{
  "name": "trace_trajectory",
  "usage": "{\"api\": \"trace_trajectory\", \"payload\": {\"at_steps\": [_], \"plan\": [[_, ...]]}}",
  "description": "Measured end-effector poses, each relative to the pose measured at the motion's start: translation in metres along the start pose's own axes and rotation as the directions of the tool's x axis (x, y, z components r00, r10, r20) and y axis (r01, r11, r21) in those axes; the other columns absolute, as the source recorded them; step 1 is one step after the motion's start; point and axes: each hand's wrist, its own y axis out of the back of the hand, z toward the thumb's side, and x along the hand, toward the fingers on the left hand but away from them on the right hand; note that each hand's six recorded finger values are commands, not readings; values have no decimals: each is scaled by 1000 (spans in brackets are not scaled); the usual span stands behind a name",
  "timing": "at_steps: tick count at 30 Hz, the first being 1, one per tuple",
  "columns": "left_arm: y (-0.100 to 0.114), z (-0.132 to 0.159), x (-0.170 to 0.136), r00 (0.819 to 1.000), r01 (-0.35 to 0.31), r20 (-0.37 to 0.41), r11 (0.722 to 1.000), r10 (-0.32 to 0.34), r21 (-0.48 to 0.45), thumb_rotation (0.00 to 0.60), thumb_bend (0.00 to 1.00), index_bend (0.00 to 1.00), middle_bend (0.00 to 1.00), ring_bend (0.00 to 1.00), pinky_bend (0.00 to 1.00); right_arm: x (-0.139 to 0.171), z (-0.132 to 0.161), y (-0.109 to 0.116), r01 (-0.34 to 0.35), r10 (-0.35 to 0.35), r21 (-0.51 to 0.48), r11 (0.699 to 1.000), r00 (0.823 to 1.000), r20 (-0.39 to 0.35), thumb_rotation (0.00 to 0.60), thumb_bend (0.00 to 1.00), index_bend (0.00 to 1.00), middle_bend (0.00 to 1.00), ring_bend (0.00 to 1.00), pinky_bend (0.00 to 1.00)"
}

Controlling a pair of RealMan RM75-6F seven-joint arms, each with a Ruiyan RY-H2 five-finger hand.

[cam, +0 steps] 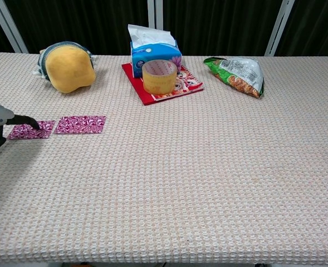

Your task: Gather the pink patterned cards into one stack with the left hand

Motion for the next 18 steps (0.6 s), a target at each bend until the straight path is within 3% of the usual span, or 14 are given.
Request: {"api": "trace_trajectory", "payload": {"at_steps": [9, 18], "plan": [[1, -6, -4, 1000, -9, 2, 1000, 9, -12, 600, 657, 109, 846, 843, 732, -1, 2, 0, -2, 2, 1, 1000, 1000, -4, 552, 489, 0, 0, 0, 0], [28, 15, -4, 994, -85, 73, 996, 85, -14, 600, 651, 108, 849, 846, 736, -1, 5, 1, -1, 1, 1, 1000, 1000, -9, 550, 489, 0, 0, 0, 0]]}}
